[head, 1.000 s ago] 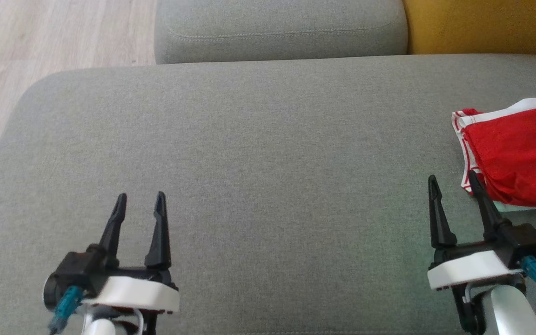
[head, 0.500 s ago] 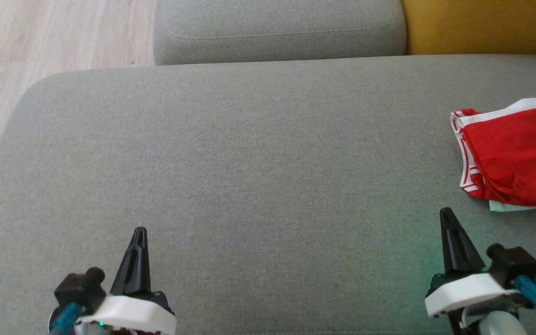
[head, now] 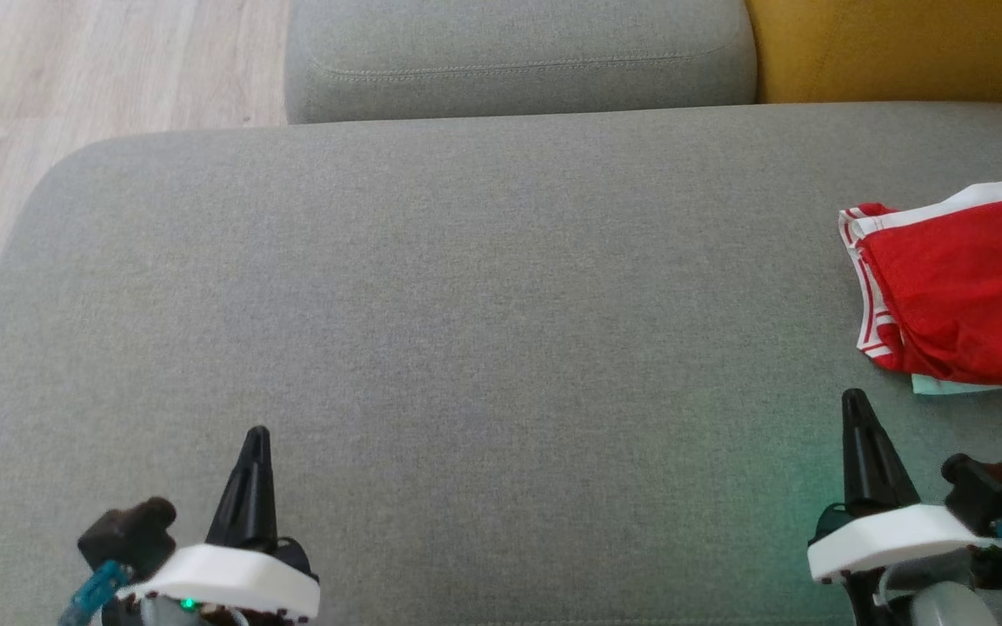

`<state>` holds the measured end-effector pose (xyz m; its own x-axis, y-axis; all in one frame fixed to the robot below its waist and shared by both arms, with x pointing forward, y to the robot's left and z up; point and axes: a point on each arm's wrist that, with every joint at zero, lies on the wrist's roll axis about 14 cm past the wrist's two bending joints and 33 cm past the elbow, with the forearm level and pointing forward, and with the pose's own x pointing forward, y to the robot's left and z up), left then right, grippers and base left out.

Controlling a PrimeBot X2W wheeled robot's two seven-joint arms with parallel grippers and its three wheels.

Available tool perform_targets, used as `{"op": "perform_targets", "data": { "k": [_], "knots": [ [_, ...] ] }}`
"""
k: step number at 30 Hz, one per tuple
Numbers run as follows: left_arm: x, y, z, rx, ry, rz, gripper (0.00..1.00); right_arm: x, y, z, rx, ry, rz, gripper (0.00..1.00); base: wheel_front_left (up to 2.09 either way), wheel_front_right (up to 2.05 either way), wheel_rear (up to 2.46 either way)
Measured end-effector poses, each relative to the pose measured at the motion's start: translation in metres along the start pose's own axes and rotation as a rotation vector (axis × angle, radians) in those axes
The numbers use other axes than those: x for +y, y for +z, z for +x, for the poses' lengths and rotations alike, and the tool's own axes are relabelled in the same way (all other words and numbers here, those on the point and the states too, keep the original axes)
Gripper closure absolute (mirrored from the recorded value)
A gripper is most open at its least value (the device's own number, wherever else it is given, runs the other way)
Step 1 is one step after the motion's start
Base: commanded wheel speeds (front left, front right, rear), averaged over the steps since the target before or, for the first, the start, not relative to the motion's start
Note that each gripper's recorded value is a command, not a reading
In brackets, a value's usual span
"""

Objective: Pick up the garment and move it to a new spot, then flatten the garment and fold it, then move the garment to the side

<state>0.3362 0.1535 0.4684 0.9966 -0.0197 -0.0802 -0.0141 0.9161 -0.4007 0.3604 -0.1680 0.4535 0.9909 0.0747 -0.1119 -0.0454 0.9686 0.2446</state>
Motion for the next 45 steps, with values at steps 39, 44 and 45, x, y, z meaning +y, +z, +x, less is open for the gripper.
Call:
{"op": "perform_targets", "data": {
  "k": [39, 44, 45],
  "knots": [
    [0.016, 0.001, 0.013, 0.043, 0.053, -0.430, 1.00, -0.021, 0.006, 0.002, -0.007, -0.097, 0.491, 1.00, 0.00, 0.00, 0.00],
    [0.018, -0.002, 0.013, 0.056, 0.062, -0.487, 1.00, -0.023, 0.006, 0.001, -0.007, -0.104, 0.554, 1.00, 0.00, 0.00, 0.00],
    [0.018, -0.003, 0.013, 0.060, 0.061, -0.498, 1.00, -0.023, 0.006, 0.001, -0.008, -0.105, 0.568, 1.00, 0.00, 0.00, 0.00]
  ]
}}
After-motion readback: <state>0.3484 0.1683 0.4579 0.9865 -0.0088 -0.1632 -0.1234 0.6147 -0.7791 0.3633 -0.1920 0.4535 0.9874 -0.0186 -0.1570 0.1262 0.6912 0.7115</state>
